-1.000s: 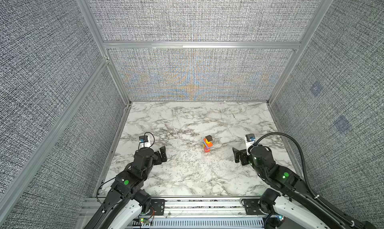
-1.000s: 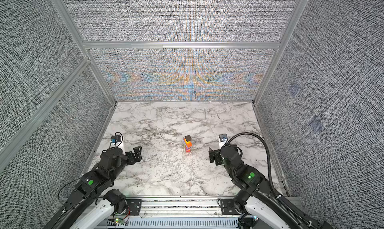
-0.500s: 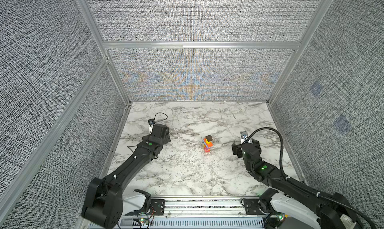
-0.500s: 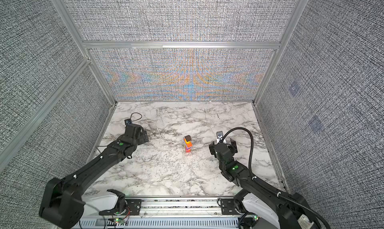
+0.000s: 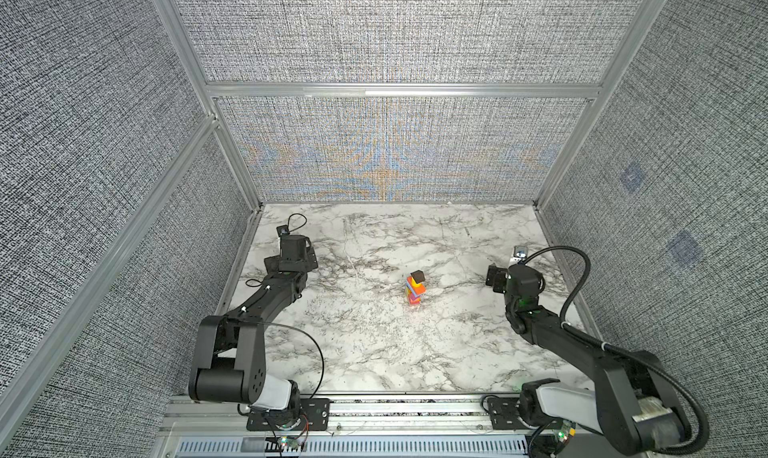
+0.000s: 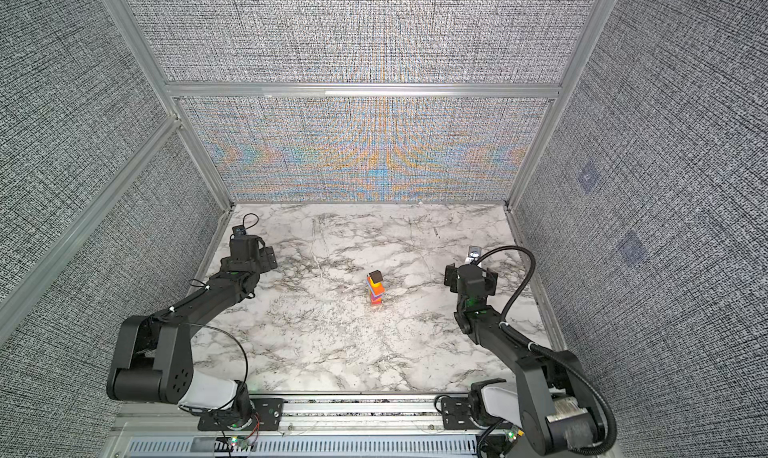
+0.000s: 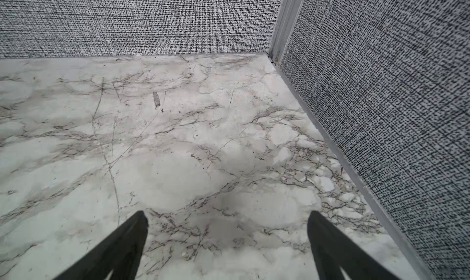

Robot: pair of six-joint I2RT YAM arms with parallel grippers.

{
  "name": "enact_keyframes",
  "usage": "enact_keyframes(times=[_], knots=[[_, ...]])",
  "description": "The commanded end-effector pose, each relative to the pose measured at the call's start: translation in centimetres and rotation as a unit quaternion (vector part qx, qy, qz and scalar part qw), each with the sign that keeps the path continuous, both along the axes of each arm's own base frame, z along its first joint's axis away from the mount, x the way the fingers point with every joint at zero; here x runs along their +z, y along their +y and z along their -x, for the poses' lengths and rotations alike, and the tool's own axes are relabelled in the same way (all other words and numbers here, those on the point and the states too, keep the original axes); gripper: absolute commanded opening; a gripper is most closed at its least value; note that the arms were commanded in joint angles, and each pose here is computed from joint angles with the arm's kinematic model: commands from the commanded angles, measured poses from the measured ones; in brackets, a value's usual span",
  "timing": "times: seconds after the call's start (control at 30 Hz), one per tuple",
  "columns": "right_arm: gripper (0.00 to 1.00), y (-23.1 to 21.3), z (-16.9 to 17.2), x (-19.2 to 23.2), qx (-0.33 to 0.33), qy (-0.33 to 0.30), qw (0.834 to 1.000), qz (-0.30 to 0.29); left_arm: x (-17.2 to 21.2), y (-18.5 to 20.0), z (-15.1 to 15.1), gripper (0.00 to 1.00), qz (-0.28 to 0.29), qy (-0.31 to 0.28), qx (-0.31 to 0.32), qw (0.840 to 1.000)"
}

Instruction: Build the wood block tower

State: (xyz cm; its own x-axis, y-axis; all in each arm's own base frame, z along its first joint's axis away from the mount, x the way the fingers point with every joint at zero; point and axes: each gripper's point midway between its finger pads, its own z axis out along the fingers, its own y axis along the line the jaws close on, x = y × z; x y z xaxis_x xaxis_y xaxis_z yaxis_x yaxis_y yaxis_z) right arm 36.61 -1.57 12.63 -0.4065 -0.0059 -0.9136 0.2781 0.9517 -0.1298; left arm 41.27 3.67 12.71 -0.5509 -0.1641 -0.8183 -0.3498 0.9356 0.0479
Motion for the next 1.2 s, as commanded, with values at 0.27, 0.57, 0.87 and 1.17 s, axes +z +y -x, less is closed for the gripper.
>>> enact_keyframes(times=[0.27, 0.57, 0.87, 1.17], knots=[[0.99, 1.0, -2.6, -1.7, 0.038, -0.037, 0.998, 0.036, -0.9, 1.0, 0.4, 0.99, -0.001, -0.062, -0.056, 0.997], [0.99, 2.2, -0.3, -0.8, 0.054, -0.092, 0.992, 0.068, -1.4, -1.6, 2.6, 0.99, -0.06, -0.137, -0.084, 0.985], [0.99, 4.4, 1.6, -0.1, 0.073, -0.131, 0.982, 0.113, -0.4, -2.4, 5.5, 0.99, -0.084, -0.207, -0.083, 0.971], [0.99, 4.9, 0.8, -0.3, 0.099, -0.129, 0.981, 0.111, -1.3, -5.1, 5.4, 0.99, -0.09, -0.228, -0.175, 0.954]])
